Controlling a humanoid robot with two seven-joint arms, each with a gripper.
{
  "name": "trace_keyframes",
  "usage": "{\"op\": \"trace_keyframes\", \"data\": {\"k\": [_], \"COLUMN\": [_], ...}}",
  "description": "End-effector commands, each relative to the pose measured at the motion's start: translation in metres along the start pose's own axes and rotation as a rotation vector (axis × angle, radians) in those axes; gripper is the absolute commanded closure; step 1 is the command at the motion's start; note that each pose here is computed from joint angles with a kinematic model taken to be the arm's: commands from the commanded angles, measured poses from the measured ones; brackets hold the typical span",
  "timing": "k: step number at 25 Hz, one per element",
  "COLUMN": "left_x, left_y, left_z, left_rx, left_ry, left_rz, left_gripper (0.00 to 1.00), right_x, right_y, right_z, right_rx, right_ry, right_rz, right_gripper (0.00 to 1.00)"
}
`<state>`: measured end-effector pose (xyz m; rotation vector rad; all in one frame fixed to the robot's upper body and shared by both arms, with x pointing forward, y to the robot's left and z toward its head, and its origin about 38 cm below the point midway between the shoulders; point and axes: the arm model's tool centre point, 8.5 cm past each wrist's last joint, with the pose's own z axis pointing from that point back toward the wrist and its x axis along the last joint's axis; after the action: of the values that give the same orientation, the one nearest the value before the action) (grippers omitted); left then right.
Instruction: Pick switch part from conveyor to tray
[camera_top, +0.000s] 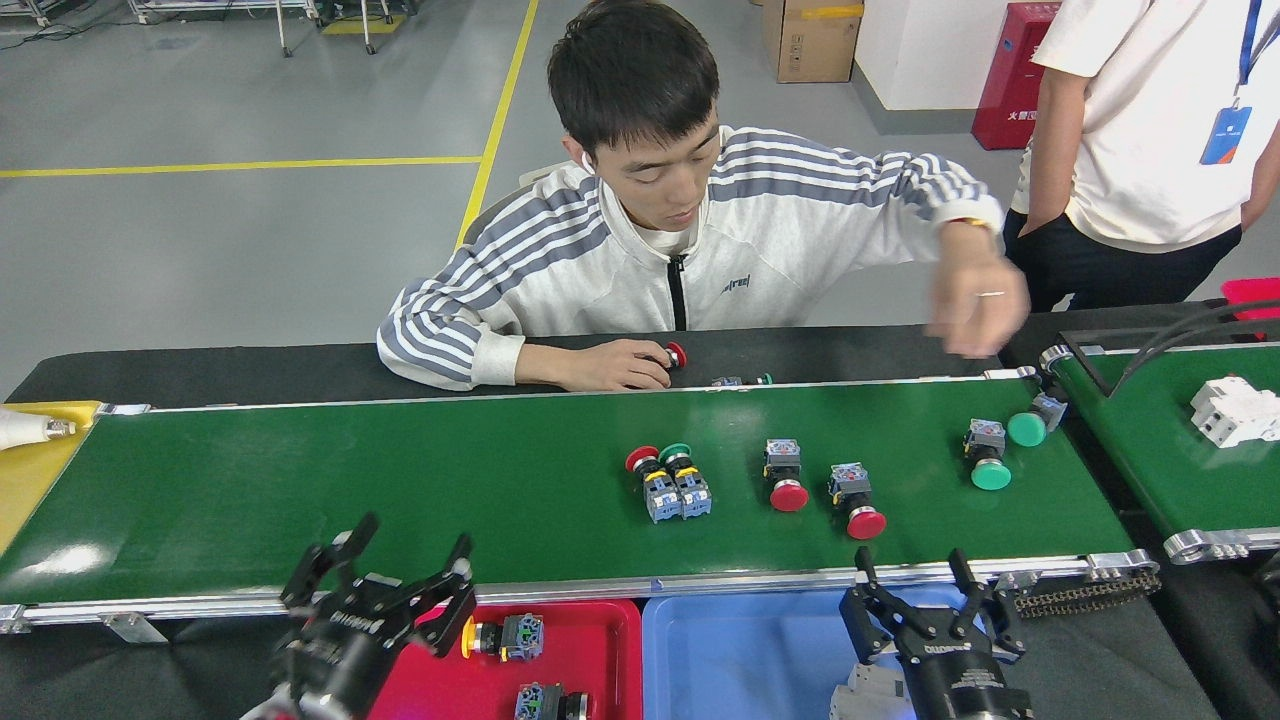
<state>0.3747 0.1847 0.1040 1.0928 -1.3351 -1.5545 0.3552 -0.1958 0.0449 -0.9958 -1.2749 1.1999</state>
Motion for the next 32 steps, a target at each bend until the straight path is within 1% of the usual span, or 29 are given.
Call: {"op": "trace_keyframes", "data": {"k": [1,5,8,10,15,19,22,25,26,27,28,29,31,32], "left_x": [0.013,0.045,0.055,0.056,0.051,0.049,0.049,0.05,0.05,0.048,0.047,0.044,0.039,0.037], "left_y": [0.002,-0.015,-0.017,-0.017,-0.022,-0.021,-0.023,-0.031,-0.031,-0.032,-0.032,-0.031,-0.026,-0.026], "left_z": [-0.015,-0.036,-0.039,-0.042,-0.057,-0.064,-0.064,-0.065,-0.066,-0.067,-0.069,-0.071,-0.077,-0.079], "left_rx": [-0.022,-0.095,-0.103,-0.106,-0.135,-0.136,-0.143,-0.166,-0.168,-0.173,-0.176,-0.175,-0.168,-0.169], "left_ry": [-0.007,-0.031,-0.053,-0.053,-0.036,-0.038,-0.041,-0.045,-0.045,-0.042,-0.036,-0.024,0.006,0.012], "left_rz": [0.011,0.023,0.018,0.019,0.018,0.015,0.019,0.022,0.021,0.02,0.023,0.024,0.022,0.02], "left_gripper": [0.0,0.0,0.0,0.0,0.0,0.0,0.0,0.0,0.0,0.0,0.0,0.0,0.0,0.0], "right_x": [0.009,0.026,0.045,0.059,0.092,0.117,0.123,0.127,0.127,0.128,0.128,0.13,0.132,0.132], "right_y": [-0.007,-0.01,-0.004,0.0,0.001,0.002,-0.001,0.001,0.0,0.0,-0.001,-0.001,0.0,0.001], "right_z": [-0.013,-0.039,-0.052,-0.06,-0.09,-0.108,-0.121,-0.127,-0.128,-0.129,-0.129,-0.129,-0.128,-0.128], "right_rx": [0.008,0.049,0.08,0.097,0.133,0.163,0.178,0.196,0.195,0.197,0.196,0.196,0.195,0.197], "right_ry": [-0.031,-0.081,-0.13,-0.154,-0.177,-0.205,-0.214,-0.224,-0.225,-0.228,-0.234,-0.24,-0.254,-0.261], "right_rz": [0.016,0.032,0.05,0.06,0.091,0.093,0.105,0.134,0.135,0.136,0.137,0.141,0.16,0.164], "right_gripper": [0.01,0.01,0.01,0.01,0.01,0.01,0.01,0.01,0.01,0.05,0.19,0.43,0.83,0.93]}}
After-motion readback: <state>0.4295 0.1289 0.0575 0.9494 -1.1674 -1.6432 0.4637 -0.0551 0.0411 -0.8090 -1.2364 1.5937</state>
